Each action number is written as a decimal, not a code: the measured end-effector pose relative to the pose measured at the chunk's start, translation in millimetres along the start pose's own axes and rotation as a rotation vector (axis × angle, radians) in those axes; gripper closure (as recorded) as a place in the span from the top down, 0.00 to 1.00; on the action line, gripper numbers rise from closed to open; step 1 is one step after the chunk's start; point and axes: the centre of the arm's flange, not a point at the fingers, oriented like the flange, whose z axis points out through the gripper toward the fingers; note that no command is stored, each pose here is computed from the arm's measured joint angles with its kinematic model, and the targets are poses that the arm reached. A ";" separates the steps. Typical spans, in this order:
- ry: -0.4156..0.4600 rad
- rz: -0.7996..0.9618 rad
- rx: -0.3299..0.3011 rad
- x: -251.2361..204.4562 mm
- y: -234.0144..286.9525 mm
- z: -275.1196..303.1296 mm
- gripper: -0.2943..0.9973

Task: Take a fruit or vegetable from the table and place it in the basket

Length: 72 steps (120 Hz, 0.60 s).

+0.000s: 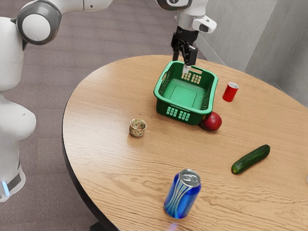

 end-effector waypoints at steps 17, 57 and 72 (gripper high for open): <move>-0.002 -0.015 -0.001 -0.1 0.0 0.4 0.77; 0.045 0.083 -0.021 0.7 128.8 9.8 0.77; 0.052 0.067 -0.042 19.7 179.2 46.3 0.77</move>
